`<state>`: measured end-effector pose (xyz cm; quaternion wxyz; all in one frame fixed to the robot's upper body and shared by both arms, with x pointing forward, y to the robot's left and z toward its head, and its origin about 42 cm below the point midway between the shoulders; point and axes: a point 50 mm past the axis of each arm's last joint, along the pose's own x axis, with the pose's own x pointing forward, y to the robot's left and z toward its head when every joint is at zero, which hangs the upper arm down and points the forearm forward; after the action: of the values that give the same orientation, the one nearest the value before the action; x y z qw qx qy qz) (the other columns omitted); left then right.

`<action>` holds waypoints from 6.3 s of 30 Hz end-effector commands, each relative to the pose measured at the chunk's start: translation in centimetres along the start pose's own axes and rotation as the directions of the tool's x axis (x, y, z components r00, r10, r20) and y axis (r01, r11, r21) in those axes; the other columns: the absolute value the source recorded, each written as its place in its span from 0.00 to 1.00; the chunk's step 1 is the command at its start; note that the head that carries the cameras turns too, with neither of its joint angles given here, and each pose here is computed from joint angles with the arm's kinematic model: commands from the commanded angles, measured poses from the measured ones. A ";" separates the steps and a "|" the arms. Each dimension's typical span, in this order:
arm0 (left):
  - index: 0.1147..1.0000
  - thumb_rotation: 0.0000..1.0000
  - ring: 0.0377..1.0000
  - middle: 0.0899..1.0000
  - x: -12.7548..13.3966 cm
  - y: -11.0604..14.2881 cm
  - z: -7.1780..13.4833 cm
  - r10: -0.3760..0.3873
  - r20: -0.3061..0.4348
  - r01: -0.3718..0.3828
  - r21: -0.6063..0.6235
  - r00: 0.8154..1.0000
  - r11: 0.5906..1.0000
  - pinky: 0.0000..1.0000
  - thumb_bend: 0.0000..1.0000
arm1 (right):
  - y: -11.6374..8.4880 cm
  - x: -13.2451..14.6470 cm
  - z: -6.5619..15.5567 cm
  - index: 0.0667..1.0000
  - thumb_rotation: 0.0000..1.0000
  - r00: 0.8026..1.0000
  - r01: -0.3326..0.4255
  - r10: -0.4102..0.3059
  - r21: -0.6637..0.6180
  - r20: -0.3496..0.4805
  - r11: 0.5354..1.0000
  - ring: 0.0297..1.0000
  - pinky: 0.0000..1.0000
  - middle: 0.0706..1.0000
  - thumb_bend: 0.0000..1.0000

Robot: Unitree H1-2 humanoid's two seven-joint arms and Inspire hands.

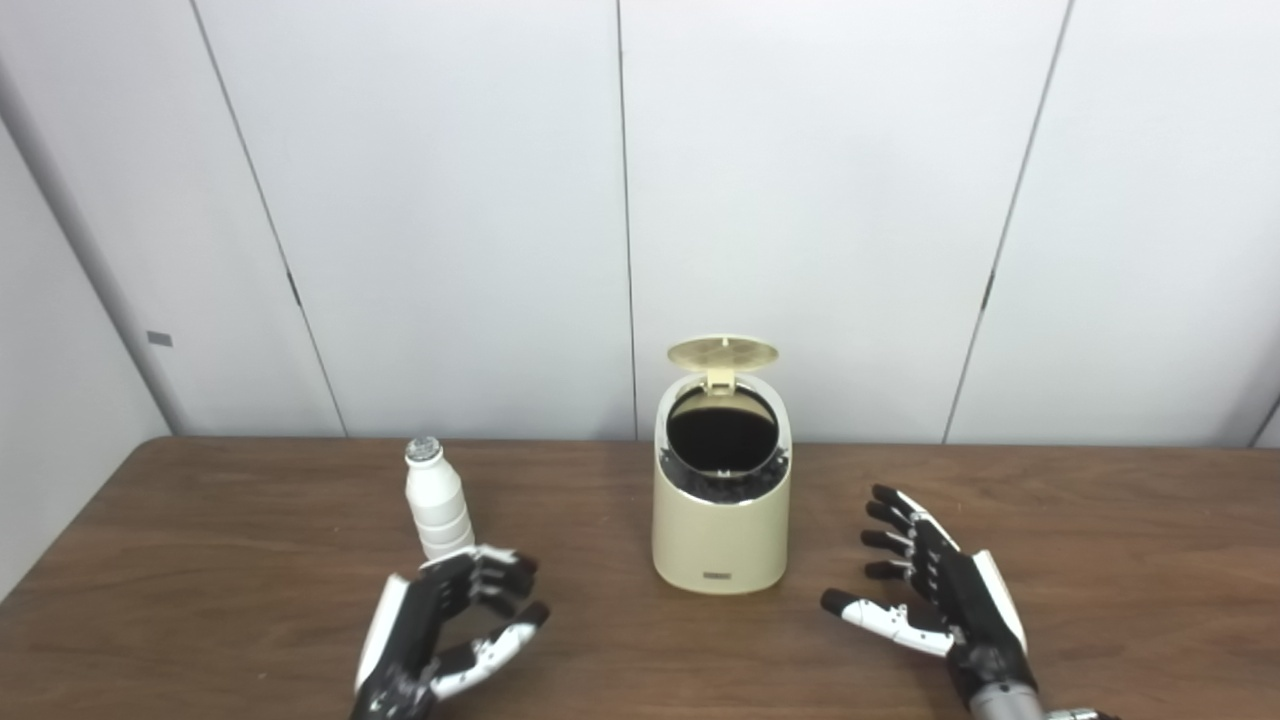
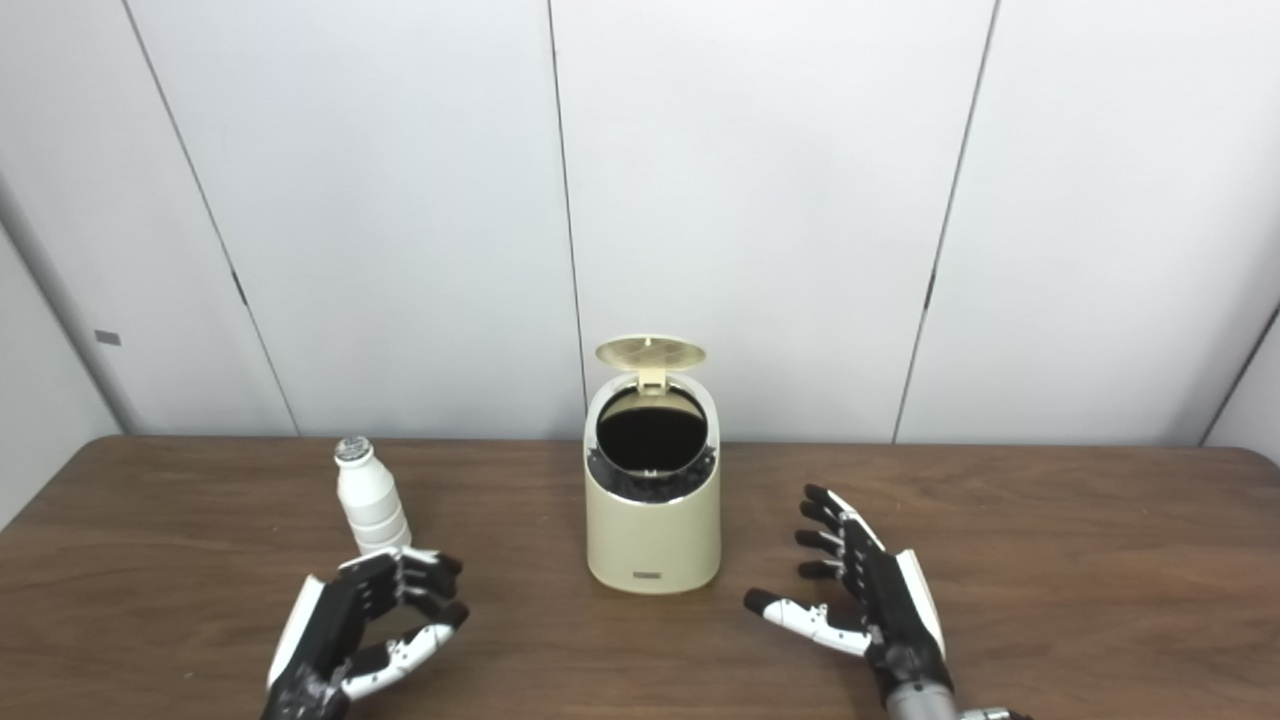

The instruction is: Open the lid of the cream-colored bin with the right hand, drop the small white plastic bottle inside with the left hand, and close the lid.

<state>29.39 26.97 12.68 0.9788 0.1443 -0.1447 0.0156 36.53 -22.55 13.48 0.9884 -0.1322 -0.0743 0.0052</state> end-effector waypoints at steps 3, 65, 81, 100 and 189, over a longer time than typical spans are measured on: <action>0.43 0.05 0.55 0.60 -1.5 1.2 1.0 0.166 0.004 -0.166 0.070 0.986 0.984 0.47 0.51 | -1.1 0.6 1.2 0.86 0.21 0.998 0.017 -0.017 -0.006 0.057 1.000 0.78 0.67 0.84 0.78; 0.78 0.05 0.70 0.75 9.0 2.4 -2.3 0.283 -0.052 -0.274 0.144 0.958 0.951 0.61 0.79 | -1.2 0.0 1.7 0.86 0.18 0.998 0.023 -0.023 0.003 0.065 1.000 0.78 0.68 0.84 0.77; 0.73 0.01 0.67 0.71 10.1 1.5 -2.7 0.291 -0.044 -0.284 0.122 0.956 0.951 0.59 0.76 | -0.9 -0.5 2.1 0.85 0.16 0.998 0.020 -0.019 -0.011 0.054 1.000 0.77 0.66 0.84 0.76; 0.44 0.00 0.41 0.43 10.7 1.1 -2.9 0.373 0.012 -0.370 0.147 0.928 0.917 0.35 0.50 | -1.1 -0.9 2.3 0.85 0.17 0.999 0.017 -0.017 -0.001 0.045 1.000 0.77 0.66 0.84 0.76; 0.45 0.00 0.39 0.41 17.2 -14.5 10.4 0.263 0.512 -0.259 -0.080 0.818 0.963 0.38 0.50 | 2.3 -0.6 2.3 0.87 0.24 0.997 0.013 -0.014 0.015 0.071 1.000 0.78 0.69 0.85 0.76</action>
<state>43.09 10.51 20.24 0.9130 0.1295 -0.3721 0.1056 35.13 -20.31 13.40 0.9885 -0.1301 -0.0776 -0.0030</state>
